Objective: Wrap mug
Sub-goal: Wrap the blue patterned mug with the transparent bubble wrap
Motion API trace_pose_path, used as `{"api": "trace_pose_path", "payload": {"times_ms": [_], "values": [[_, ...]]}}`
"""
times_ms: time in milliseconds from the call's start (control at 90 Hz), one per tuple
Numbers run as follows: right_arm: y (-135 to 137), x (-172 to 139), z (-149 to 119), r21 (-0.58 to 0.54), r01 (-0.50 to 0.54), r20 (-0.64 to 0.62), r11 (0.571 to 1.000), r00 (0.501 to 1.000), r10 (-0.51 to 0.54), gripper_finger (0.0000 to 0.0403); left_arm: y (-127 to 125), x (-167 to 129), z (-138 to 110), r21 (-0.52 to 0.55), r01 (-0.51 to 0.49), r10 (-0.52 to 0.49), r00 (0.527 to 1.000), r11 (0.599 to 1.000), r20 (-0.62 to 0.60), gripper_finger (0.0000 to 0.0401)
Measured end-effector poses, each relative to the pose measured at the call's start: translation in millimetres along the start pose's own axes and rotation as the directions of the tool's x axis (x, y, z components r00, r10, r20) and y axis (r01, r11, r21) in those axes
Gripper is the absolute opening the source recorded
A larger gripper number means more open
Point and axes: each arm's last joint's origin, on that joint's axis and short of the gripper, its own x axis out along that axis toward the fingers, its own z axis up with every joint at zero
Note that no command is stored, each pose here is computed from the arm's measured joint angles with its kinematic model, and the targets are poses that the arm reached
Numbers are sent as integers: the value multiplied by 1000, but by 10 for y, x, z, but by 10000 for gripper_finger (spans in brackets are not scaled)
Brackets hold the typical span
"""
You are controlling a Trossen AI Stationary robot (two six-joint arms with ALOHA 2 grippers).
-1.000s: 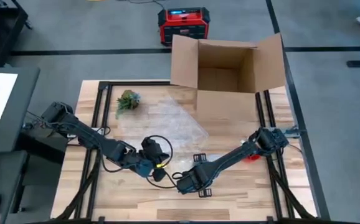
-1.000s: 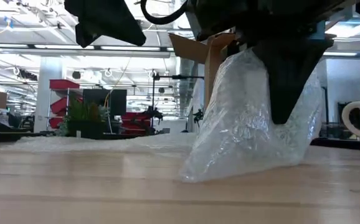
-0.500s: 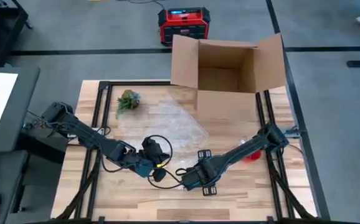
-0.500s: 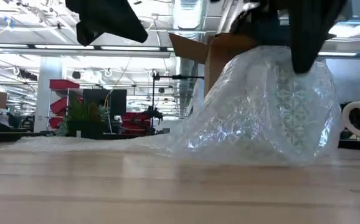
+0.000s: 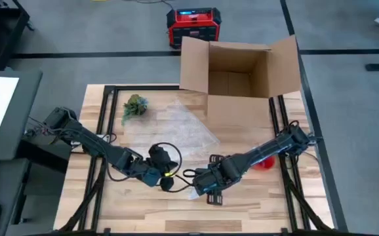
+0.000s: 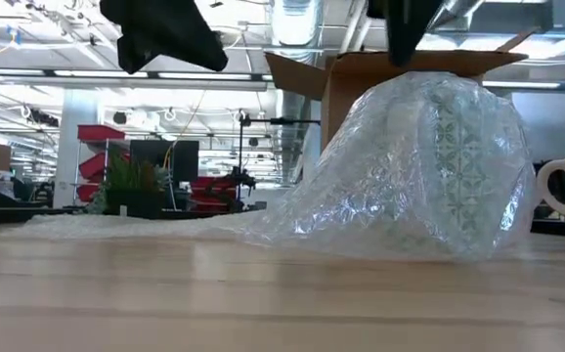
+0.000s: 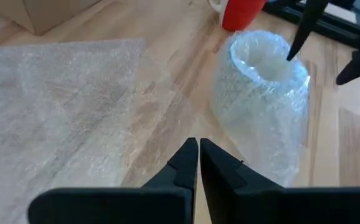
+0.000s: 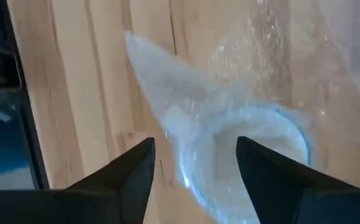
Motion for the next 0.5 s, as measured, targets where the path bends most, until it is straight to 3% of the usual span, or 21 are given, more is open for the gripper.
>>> {"api": "trace_pose_path", "payload": {"times_ms": [256,500], "values": [[-82,373,-146,-29,-9,-110,1000,994,6,164,1,5,-6,3,-1,1,1000,1000,-3,0],[-70,546,-193,-72,2,-103,997,995,-9,144,-3,5,-2,-2,3,-3,1000,1000,1,0]]}}
